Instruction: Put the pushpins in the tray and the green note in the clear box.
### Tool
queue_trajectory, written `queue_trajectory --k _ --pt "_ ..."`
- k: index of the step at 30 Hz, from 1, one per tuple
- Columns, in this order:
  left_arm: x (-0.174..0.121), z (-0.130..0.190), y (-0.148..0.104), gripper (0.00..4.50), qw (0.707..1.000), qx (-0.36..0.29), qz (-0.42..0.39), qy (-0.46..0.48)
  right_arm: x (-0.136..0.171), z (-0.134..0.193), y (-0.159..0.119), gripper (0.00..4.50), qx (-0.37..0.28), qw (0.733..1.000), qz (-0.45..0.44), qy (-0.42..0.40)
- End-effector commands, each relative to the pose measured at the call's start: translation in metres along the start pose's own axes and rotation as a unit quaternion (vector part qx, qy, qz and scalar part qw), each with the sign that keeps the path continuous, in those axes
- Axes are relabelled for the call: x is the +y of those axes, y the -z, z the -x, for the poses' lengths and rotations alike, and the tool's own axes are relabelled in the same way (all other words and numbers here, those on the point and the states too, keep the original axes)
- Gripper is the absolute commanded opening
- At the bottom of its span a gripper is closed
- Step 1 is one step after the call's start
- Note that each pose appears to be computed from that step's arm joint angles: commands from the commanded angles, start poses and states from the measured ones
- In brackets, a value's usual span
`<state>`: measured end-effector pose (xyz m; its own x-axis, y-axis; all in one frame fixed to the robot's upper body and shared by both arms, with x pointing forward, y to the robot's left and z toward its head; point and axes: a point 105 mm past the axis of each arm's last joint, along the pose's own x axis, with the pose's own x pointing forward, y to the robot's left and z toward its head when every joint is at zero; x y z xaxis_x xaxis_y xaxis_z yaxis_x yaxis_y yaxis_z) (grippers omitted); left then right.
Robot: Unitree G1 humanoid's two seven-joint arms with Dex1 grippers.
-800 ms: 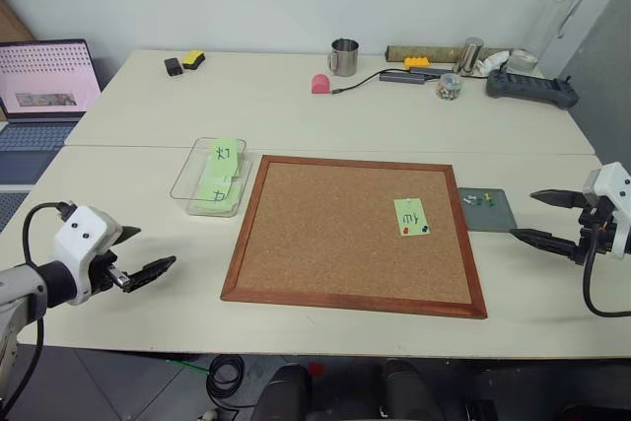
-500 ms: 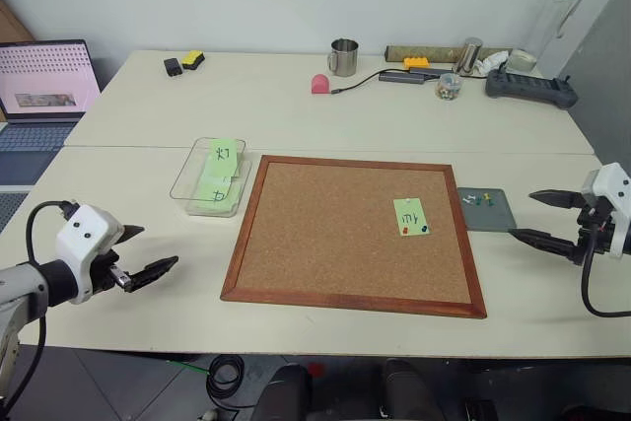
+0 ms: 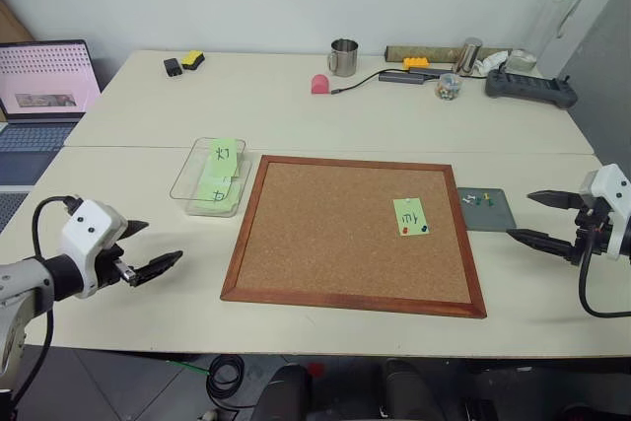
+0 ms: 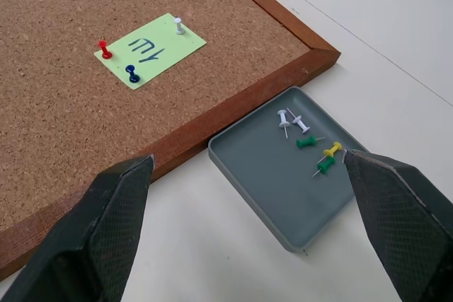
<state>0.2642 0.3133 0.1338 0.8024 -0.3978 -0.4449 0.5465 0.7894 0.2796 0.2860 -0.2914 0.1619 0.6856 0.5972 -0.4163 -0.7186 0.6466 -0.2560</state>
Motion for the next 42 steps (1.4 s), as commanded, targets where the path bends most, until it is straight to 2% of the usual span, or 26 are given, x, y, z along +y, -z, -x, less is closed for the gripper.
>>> queue_trajectory --k 1,10,12,18,21,27,30,34,42 --pt "0.000 -0.003 -0.016 4.50 1.000 -0.020 -0.019 0.008 -0.003 0.004 -0.014 4.46 -0.015 1.000 0.024 0.009" --pt "-0.001 -0.012 -0.036 4.50 0.998 -0.055 -0.029 0.031 0.003 0.006 -0.012 4.46 -0.015 1.000 0.021 0.011" --pt "-0.006 -0.015 -0.044 4.33 0.996 -0.070 -0.032 0.047 0.005 0.006 -0.013 4.49 -0.017 1.000 0.020 0.011" --pt "-0.032 -0.033 -0.069 3.20 0.987 -0.102 -0.054 0.107 0.013 0.003 -0.019 4.50 -0.027 0.999 0.019 0.004" --pt "-0.065 -0.055 -0.092 2.64 0.973 -0.139 -0.074 0.168 0.022 -0.002 -0.026 4.50 -0.037 0.999 0.022 -0.010" --pt "-0.118 -0.089 -0.121 1.48 0.944 -0.188 -0.083 0.259 0.036 -0.018 -0.037 4.50 -0.054 0.997 0.029 -0.036" --pt "-0.146 -0.107 -0.125 0.87 0.929 -0.199 -0.088 0.301 0.039 -0.032 -0.044 4.50 -0.066 0.996 0.030 -0.048" --pt "-0.166 -0.134 -0.118 0.06 0.924 -0.201 -0.080 0.315 0.041 -0.059 -0.052 4.50 -0.068 0.996 0.037 -0.052" --pt "-0.174 -0.171 -0.101 0.02 0.935 -0.192 -0.044 0.296 0.032 -0.110 -0.057 4.50 -0.053 0.997 0.038 -0.043"
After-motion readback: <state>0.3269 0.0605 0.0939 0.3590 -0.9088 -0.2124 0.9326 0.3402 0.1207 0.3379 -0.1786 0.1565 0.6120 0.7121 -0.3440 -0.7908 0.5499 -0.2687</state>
